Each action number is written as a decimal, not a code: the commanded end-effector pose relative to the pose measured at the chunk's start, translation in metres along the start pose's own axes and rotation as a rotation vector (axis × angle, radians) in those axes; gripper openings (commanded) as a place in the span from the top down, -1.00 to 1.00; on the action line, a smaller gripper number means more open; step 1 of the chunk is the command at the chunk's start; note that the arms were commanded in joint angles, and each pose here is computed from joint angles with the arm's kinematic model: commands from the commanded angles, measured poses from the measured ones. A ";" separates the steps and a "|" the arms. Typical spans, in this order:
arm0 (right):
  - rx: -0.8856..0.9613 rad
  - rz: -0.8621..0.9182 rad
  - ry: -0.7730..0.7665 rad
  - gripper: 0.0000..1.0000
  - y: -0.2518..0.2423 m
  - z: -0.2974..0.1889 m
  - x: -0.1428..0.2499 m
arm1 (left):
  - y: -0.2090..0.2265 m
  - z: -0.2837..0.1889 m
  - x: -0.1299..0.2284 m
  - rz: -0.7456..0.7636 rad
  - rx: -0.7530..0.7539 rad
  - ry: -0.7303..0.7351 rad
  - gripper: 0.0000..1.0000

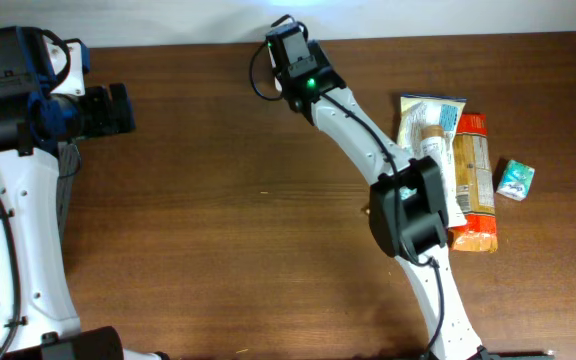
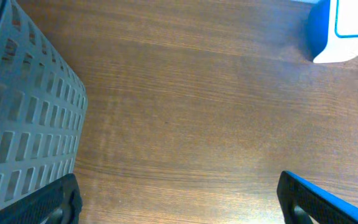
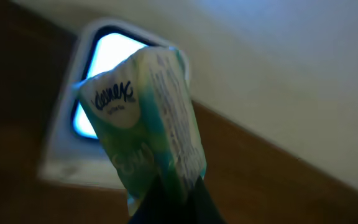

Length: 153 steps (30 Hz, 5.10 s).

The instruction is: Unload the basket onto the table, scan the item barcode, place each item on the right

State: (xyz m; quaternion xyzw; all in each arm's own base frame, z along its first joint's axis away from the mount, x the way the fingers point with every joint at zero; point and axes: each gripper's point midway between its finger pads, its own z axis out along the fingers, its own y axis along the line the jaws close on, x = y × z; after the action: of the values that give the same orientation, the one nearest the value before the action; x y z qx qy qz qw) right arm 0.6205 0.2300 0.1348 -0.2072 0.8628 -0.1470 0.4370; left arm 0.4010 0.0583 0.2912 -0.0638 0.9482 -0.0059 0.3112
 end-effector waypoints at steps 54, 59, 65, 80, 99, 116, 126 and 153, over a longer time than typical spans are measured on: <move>-0.267 0.624 0.038 -0.98 -0.209 -0.460 0.067 | 0.002 -0.004 -0.002 -0.008 0.002 -0.011 -0.98; -0.198 0.490 -0.211 -0.97 -0.222 -0.460 0.050 | 0.002 -0.004 -0.002 -0.008 0.002 -0.011 -0.99; -0.064 0.475 -0.510 -0.98 -0.204 -0.411 0.101 | 0.002 -0.004 -0.002 -0.008 0.002 -0.011 -0.98; -0.038 0.440 -0.927 -0.97 -0.130 -0.379 0.214 | 0.001 -0.004 -0.002 -0.007 0.003 -0.011 -0.98; -0.127 0.454 -0.603 -0.97 -0.088 -0.308 0.276 | 0.002 -0.004 -0.002 -0.008 0.002 -0.011 -0.99; -0.127 0.454 -0.603 -0.98 -0.088 -0.308 0.276 | 0.002 -0.004 -0.002 -0.008 0.002 -0.011 -0.98; -0.127 0.454 -0.603 -0.98 -0.088 -0.308 0.276 | 0.002 -0.006 -0.003 -0.007 0.002 -0.016 -0.98; -0.127 0.455 -0.603 -0.97 -0.088 -0.308 0.276 | -0.066 -0.011 0.155 0.273 0.140 -0.812 -0.98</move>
State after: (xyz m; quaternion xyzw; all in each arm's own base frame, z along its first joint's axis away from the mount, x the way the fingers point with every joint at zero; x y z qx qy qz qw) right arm 0.2424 0.0424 0.1608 -0.0721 0.7256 0.0750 0.6802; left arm 0.2921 -0.0251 0.2381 0.0793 0.7557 -0.0026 0.6501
